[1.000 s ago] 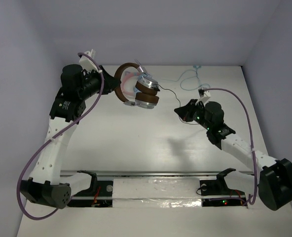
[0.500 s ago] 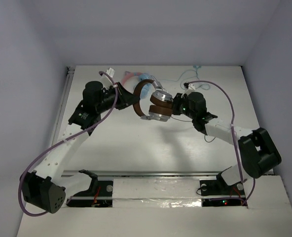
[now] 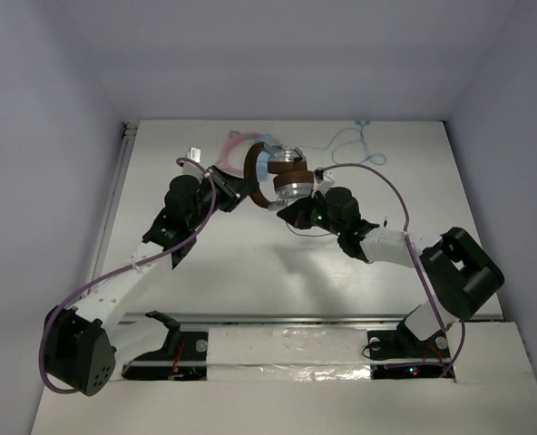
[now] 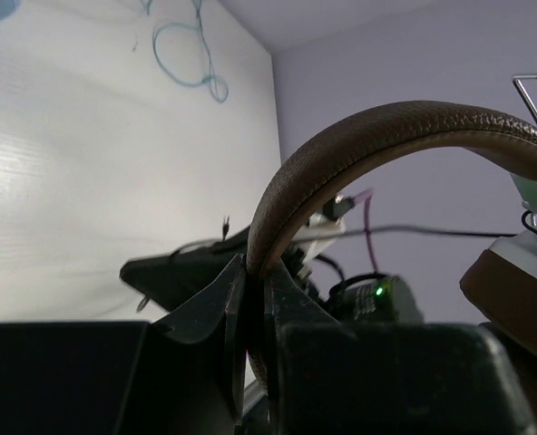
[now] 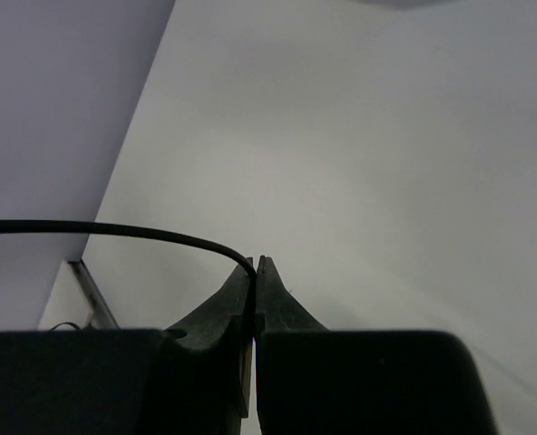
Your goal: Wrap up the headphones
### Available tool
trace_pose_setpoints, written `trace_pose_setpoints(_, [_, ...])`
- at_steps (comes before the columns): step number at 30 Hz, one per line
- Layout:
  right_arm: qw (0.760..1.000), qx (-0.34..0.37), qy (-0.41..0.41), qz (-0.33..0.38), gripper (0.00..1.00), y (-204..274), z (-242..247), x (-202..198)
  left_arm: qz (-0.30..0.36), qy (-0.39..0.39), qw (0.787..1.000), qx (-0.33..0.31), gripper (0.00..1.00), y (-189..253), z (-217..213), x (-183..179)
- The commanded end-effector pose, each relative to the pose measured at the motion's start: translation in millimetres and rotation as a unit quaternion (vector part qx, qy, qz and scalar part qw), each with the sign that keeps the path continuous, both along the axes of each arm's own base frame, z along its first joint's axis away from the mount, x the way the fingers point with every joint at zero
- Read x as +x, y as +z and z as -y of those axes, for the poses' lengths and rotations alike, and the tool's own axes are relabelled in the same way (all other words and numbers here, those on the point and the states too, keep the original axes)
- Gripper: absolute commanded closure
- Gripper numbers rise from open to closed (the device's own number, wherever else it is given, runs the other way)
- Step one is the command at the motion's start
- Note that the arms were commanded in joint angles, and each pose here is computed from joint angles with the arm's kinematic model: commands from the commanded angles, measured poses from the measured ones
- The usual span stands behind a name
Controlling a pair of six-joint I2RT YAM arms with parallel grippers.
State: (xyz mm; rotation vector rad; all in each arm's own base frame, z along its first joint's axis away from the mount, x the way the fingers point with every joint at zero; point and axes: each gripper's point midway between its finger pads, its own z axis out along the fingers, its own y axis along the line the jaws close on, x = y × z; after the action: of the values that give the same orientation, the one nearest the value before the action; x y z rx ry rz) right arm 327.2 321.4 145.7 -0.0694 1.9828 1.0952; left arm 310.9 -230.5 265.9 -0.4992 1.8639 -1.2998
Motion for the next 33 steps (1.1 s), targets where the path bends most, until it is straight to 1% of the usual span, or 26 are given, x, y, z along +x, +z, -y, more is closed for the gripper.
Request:
trace_pose_setpoints(1, [0.997, 0.059, 0.043, 0.030, 1.00, 18, -13, -12, 0.114, 0.049, 0.989, -0.081, 1.00, 99, -12, 9])
trace_pose_setpoints(2, [0.996, 0.060, 0.060, 0.026, 0.99, 13, -16, -18, 0.130, 0.056, 0.986, -0.085, 1.00, 116, -15, 9])
trace_pose_setpoints(3, [0.993, 0.072, 0.079, 0.040, 0.93, 18, -20, -22, 0.131, 0.064, 0.986, -0.080, 1.00, 120, -18, 11])
trace_pose_setpoints(4, [0.990, 0.079, 0.114, 0.039, 0.90, 18, -27, -35, 0.139, 0.073, 0.985, -0.074, 1.00, 126, -21, 13])
trace_pose_setpoints(5, [0.989, 0.081, 0.122, 0.032, 0.86, 11, -28, -39, 0.149, 0.079, 0.983, -0.073, 1.00, 137, -23, 13])
trace_pose_setpoints(6, [0.987, 0.089, 0.128, 0.041, 0.77, 14, -28, -42, 0.147, 0.084, 0.984, -0.062, 1.00, 136, -25, 14])
trace_pose_setpoints(8, [0.985, 0.092, 0.141, 0.043, 0.65, 12, -28, -48, 0.148, 0.101, 0.983, -0.046, 1.00, 135, -31, 16])
trace_pose_setpoints(9, [0.982, 0.093, 0.160, 0.042, 0.59, 10, -32, -56, 0.148, 0.108, 0.982, -0.045, 1.00, 133, -35, 14])
trace_pose_setpoints(10, [0.981, 0.094, 0.166, 0.043, 0.57, 10, -33, -58, 0.151, 0.111, 0.981, -0.047, 1.00, 135, -37, 13])
trace_pose_setpoints(13, [0.976, 0.100, 0.188, 0.039, 0.55, 4, -40, -68, 0.149, 0.111, 0.981, -0.047, 1.00, 134, -37, 11])
trace_pose_setpoints(14, [0.978, 0.099, 0.181, 0.036, 0.55, 2, -38, -67, 0.153, 0.113, 0.981, -0.046, 1.00, 140, -38, 11])
trace_pose_setpoints(15, [0.979, 0.100, 0.172, 0.039, 0.56, 2, -36, -67, 0.153, 0.113, 0.981, -0.035, 1.00, 139, -39, 11])
trace_pose_setpoints(17, [0.982, 0.092, 0.160, 0.027, 0.56, -6, -32, -71, 0.161, 0.146, 0.976, -0.024, 1.00, 149, -50, 16])
trace_pose_setpoints(21, [0.990, 0.062, 0.128, -0.006, 0.56, -22, -24, -77, 0.160, 0.191, 0.968, 0.011, 1.00, 148, -67, 23])
trace_pose_setpoints(23, [0.990, 0.051, 0.128, -0.012, 0.63, -24, -29, -81, 0.155, 0.208, 0.965, 0.024, 1.00, 139, -72, 28])
trace_pose_setpoints(24, [0.989, 0.035, 0.138, -0.029, 0.71, -33, -33, -92, 0.149, 0.214, 0.965, 0.037, 1.00, 131, -73, 29])
trace_pose_setpoints(25, [0.990, 0.026, 0.133, -0.032, 0.77, -36, -35, -94, 0.144, 0.236, 0.960, 0.050, 1.00, 125, -79, 33])
trace_pose_setpoints(26, [0.990, 0.019, 0.134, -0.031, 0.84, -36, -37, -99, 0.135, 0.241, 0.959, 0.060, 1.00, 112, -79, 34])
trace_pose_setpoints(27, [0.989, 0.007, 0.144, -0.041, 0.94, -41, -42, -112, 0.127, 0.249, 0.958, 0.071, 1.00, 103, -81, 37])
trace_pose_setpoints(29, [0.990, -0.008, 0.135, -0.041, 1.00, -42, -44, -117, 0.115, 0.266, 0.952, 0.095, 1.00, 84, -80, 38])
trace_pose_setpoints(31, [0.987, -0.031, 0.147, -0.049, 1.00, -46, -49, -135, 0.099, 0.292, 0.944, 0.120, 1.00, 66, -85, 43])
trace_pose_setpoints(33, [0.987, -0.060, 0.139, -0.053, 1.00, -48, -45, -144, 0.090, 0.299, 0.938, 0.151, 1.00, 47, -82, 43])
